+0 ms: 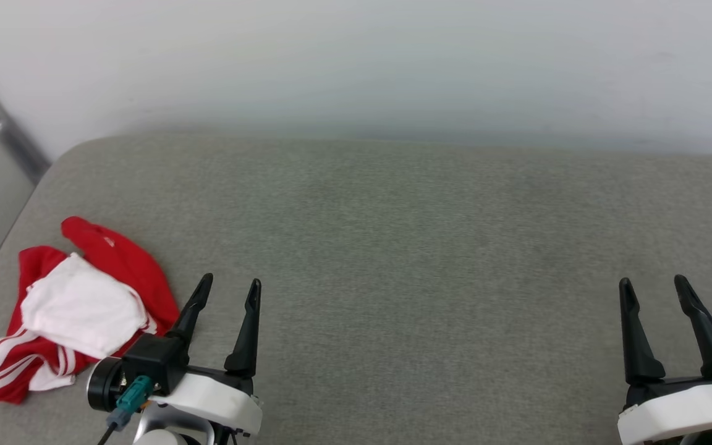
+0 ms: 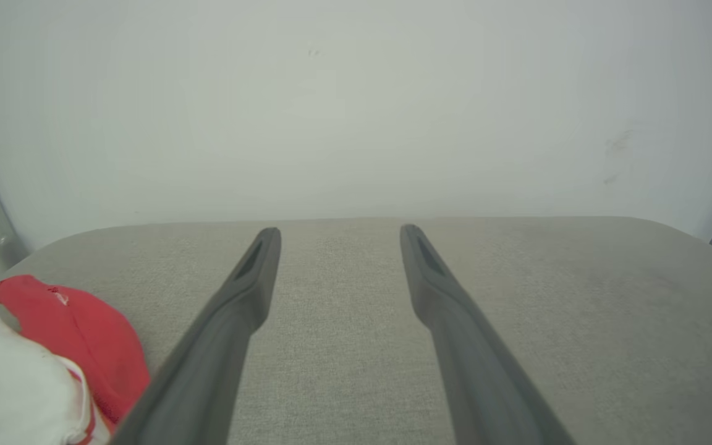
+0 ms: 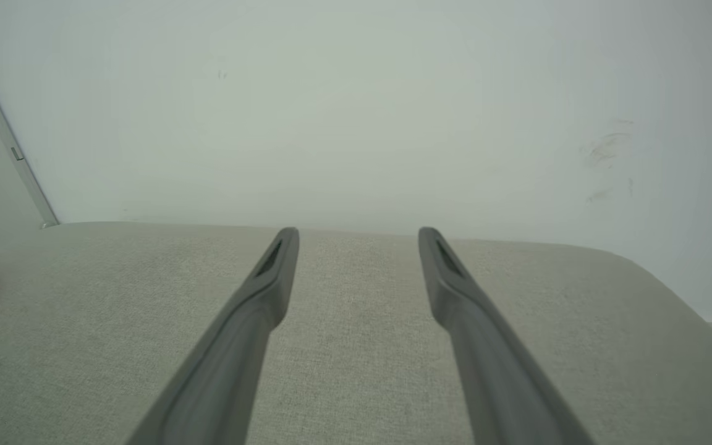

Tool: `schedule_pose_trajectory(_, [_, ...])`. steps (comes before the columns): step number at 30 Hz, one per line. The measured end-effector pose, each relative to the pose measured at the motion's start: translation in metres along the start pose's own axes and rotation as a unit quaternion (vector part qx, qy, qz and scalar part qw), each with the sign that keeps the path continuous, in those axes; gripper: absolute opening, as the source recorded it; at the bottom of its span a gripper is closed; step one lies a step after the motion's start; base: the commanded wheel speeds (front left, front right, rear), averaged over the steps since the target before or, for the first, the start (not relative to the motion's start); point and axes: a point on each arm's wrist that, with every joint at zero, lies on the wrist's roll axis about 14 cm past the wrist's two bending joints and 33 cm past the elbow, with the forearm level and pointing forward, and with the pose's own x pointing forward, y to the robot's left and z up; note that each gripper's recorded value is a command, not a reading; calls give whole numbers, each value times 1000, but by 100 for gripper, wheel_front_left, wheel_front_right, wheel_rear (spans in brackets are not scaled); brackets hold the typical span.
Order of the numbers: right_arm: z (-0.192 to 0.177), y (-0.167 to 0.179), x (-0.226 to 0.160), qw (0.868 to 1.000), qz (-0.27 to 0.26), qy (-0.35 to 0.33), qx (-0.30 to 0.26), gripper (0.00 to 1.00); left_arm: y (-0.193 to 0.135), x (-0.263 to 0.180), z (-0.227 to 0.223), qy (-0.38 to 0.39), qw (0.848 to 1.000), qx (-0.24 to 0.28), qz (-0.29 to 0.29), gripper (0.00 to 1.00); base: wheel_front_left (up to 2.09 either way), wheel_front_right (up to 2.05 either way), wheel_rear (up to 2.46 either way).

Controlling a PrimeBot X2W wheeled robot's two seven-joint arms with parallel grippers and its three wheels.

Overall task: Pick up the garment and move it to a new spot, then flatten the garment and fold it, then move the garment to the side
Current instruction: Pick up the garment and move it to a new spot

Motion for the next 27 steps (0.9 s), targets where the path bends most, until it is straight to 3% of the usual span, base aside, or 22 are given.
schedule_pose_trajectory(12, [-3,70,34,994,105,0,13,100,64,-31,22,-25,994,17,108,100,0,0,0])
schedule_pose_trajectory(27, [-3,173,53,968,247,-3,37,100,127,-106,36,-23,970,50,237,100,0,0,0])
